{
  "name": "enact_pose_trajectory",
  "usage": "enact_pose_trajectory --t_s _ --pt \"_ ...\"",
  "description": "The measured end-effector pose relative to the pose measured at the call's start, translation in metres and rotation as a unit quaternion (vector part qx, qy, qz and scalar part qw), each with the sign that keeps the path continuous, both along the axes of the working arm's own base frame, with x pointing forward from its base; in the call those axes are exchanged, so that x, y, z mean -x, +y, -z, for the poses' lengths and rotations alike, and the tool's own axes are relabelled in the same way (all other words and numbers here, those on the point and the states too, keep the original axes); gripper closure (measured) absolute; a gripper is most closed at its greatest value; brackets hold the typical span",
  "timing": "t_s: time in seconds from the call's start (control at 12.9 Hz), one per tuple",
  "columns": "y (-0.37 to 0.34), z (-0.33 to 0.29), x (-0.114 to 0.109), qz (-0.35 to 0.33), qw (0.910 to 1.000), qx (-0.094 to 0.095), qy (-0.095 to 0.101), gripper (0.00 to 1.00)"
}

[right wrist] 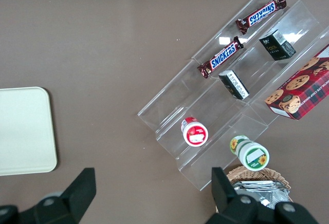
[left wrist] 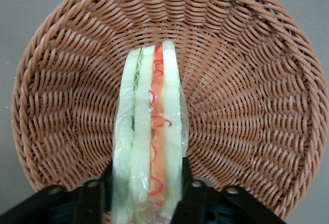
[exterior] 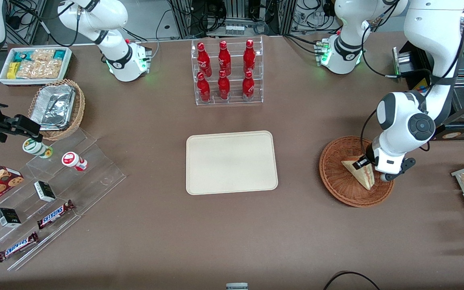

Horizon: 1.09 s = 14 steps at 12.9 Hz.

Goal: Place sandwich from basket to tray
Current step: 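Lift the sandwich out of the basket and carry it over the cream tray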

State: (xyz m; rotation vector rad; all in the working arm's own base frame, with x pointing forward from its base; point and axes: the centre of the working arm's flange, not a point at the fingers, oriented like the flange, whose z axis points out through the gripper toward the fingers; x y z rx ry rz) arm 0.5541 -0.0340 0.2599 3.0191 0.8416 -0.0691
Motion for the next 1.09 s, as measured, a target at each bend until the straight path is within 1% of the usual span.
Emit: enact_pose_trajectory --t_s 0.08,0.16,0.39,0.54,0.78,1.09 --pt "0.0 -0.002 0.0 0.005 1.0 0.0 0.002 0.65" --pt "-0.001 -0.007 -0.001 0.015 0.9999 -0.001 0.008 0.69" --pt "-0.01 -0.037 -0.01 0.063 0.9974 0.001 0.035 0.76" --pt "-0.036 -0.05 -0.012 0.099 0.9943 0.003 0.039 0.85" --pt "-0.102 -0.06 -0.007 0.146 0.9884 0.001 0.04 0.85" --pt "-0.21 -0.077 -0.001 0.163 0.9859 -0.005 0.038 0.85"
